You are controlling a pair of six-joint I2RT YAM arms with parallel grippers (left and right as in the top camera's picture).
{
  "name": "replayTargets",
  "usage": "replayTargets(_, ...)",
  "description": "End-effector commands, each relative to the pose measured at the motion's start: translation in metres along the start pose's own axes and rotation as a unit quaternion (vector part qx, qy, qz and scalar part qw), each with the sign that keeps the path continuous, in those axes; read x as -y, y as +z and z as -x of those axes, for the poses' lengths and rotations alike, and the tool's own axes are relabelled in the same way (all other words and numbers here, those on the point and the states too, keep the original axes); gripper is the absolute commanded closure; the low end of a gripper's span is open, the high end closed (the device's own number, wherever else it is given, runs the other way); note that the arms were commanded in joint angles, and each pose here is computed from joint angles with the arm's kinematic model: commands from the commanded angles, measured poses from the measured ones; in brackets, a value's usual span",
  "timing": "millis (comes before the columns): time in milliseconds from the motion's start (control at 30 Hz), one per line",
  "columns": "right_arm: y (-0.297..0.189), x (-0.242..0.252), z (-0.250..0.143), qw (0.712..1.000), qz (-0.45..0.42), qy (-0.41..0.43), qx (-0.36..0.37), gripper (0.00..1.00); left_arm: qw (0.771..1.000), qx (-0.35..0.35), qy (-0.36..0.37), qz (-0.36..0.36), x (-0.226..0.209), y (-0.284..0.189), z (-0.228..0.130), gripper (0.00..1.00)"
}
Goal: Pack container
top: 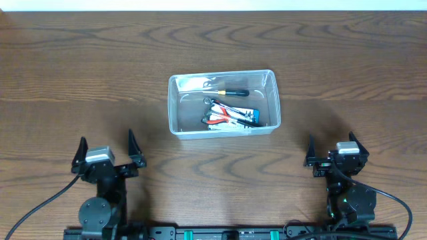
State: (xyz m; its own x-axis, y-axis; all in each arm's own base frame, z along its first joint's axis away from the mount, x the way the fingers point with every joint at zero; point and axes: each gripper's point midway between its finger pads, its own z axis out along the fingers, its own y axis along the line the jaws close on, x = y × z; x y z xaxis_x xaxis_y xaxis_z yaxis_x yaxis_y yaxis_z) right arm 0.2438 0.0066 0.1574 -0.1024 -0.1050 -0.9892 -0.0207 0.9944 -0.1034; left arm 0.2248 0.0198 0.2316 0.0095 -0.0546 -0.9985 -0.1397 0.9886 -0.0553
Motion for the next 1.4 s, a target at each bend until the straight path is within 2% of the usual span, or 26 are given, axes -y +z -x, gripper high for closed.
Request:
replayTargets(0, 0.000, 0.003, -0.001, 1.000, -0.008, -0.001, 0.001, 0.01, 1.000, 0.012, -0.011, 0.005, -0.002, 0.007, -0.013, 0.02)
replayTargets(167, 0.000, 0.003, -0.001, 1.000, -0.008, -0.001, 0.001, 0.01, 0.999, 0.004, -0.035, 0.006, -0.002, 0.016, -0.039, 0.02)
replayTargets(667, 0.000, 0.003, -0.001, 1.000, -0.008, -0.001, 0.001, 0.01, 0.986, -0.078, 0.016, -0.148, 0.049, 0.009, -0.094, 0.02)
replayTargets(1100, 0.000, 0.003, -0.001, 1.000, -0.008, -0.001, 0.001, 0.01, 0.981, -0.069, 0.057, -0.171, 0.056, 0.007, -0.094, 0.02)
replayTargets(1367, 0.000, 0.003, -0.001, 1.000, -0.008, -0.001, 0.001, 0.01, 0.982, -0.072, 0.043, -0.170, 0.056, 0.008, -0.094, 0.02)
